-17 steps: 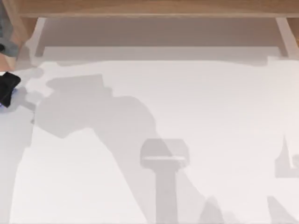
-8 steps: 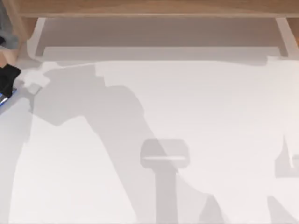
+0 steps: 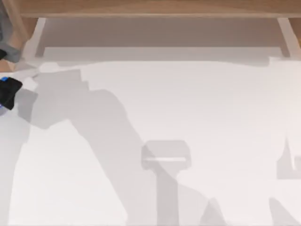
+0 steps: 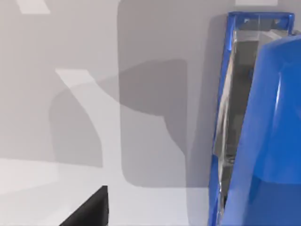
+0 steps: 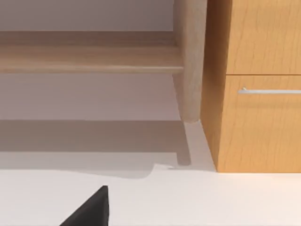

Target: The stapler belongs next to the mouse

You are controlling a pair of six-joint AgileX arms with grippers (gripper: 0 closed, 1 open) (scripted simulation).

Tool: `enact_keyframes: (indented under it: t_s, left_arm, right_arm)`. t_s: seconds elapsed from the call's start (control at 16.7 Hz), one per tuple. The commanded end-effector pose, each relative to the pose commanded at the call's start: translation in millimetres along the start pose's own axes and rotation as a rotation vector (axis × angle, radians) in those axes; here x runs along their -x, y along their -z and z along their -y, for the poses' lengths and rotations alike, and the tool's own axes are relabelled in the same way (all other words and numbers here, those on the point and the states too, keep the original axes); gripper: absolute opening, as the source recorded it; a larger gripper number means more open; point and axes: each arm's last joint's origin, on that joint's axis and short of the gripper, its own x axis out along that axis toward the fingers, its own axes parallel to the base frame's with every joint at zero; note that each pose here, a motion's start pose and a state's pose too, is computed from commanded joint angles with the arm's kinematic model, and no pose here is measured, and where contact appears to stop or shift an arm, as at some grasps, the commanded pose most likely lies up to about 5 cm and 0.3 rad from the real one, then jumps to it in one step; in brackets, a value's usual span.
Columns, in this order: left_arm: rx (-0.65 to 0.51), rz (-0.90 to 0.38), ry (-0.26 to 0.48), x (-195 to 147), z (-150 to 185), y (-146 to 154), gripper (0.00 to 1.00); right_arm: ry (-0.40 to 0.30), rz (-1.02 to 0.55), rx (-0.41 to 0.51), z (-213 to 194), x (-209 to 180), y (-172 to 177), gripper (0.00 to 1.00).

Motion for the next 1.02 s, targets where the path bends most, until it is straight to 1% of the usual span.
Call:
enact_keyframes:
  t_s: [0.18,0.42,1.02]
  left_arm:
    - [0.0,0.004,-0.004,-19,0,-8,1.0]
    - [0.0,0.006,-0.004,-20,0,-8,1.0]
    - [0.0,0.006,-0.004,-20,0,-8,0.25]
  right_arm:
    - [0.0,0.0,0.0,0,0,0,1.0]
    - [0.0,0.0,0.0,0,0,0,1.0]
    - [0.0,0.0,0.0,0,0,0,1.0]
